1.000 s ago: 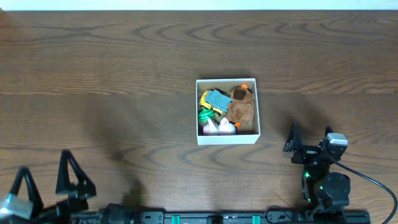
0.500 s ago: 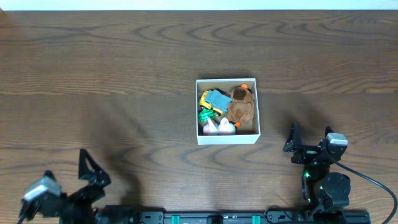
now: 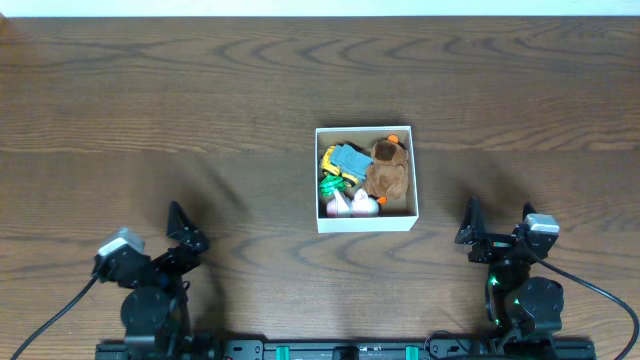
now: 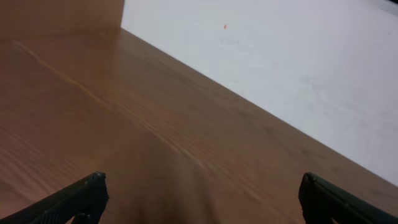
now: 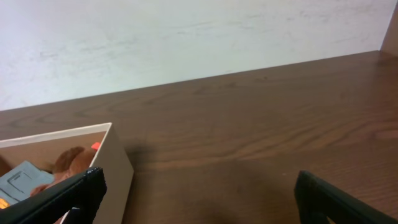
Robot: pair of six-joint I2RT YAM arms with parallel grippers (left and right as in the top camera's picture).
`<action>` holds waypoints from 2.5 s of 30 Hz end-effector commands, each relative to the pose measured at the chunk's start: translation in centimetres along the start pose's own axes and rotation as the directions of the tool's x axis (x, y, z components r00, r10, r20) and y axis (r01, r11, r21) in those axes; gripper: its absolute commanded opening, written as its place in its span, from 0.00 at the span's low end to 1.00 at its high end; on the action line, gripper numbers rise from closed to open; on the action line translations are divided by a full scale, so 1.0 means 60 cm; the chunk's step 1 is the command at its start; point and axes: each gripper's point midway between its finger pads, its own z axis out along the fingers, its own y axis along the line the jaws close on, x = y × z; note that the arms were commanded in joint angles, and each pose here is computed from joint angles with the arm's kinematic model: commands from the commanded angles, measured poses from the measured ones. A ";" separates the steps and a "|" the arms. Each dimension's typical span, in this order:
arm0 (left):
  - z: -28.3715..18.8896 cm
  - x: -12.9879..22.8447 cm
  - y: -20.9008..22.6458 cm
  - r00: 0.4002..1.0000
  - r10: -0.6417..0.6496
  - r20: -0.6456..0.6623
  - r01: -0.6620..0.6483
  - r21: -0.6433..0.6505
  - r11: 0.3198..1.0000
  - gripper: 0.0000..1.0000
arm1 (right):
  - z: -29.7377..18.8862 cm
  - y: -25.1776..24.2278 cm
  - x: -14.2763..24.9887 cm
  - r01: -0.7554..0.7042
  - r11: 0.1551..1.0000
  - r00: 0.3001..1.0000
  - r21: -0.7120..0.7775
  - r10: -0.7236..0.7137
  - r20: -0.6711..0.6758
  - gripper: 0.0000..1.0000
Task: Pack container
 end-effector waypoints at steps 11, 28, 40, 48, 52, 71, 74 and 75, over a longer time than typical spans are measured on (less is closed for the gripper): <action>0.040 0.081 0.010 0.991 0.130 -0.038 -0.128 0.040 0.991 0.98 | 0.000 -0.002 0.000 0.012 1.000 1.000 0.002 -0.012 0.006 0.99; 0.035 0.105 -0.031 0.860 0.510 -0.009 -0.496 0.214 0.841 0.98 | 0.000 -0.002 0.000 0.012 1.000 1.000 0.002 -0.012 0.006 0.99; 0.034 0.106 -0.033 0.858 0.514 -0.007 -0.500 0.223 0.837 0.98 | 0.000 -0.002 0.000 0.012 1.000 1.000 0.002 -0.012 0.006 0.99; 0.034 0.106 -0.033 0.858 0.514 -0.007 -0.500 0.223 0.837 0.98 | 0.000 -0.002 0.000 0.012 1.000 1.000 0.002 -0.012 0.006 0.99; 0.034 0.106 -0.033 0.857 0.515 -0.009 -0.500 0.223 0.837 0.98 | 0.000 -0.002 0.000 0.012 1.000 1.000 0.002 -0.012 0.006 0.99; 0.034 0.106 -0.033 0.857 0.515 -0.009 -0.500 0.223 0.837 0.98 | 0.000 -0.002 0.000 0.012 1.000 1.000 0.002 -0.012 0.006 0.99; 0.034 0.106 -0.033 0.857 0.515 -0.009 -0.500 0.223 0.837 0.98 | 0.000 -0.002 0.000 0.012 1.000 1.000 0.002 -0.012 0.006 0.99; 0.034 0.106 -0.033 0.857 0.515 -0.009 -0.500 0.223 0.837 0.98 | 0.000 -0.002 0.000 0.012 1.000 1.000 0.002 -0.012 0.006 0.98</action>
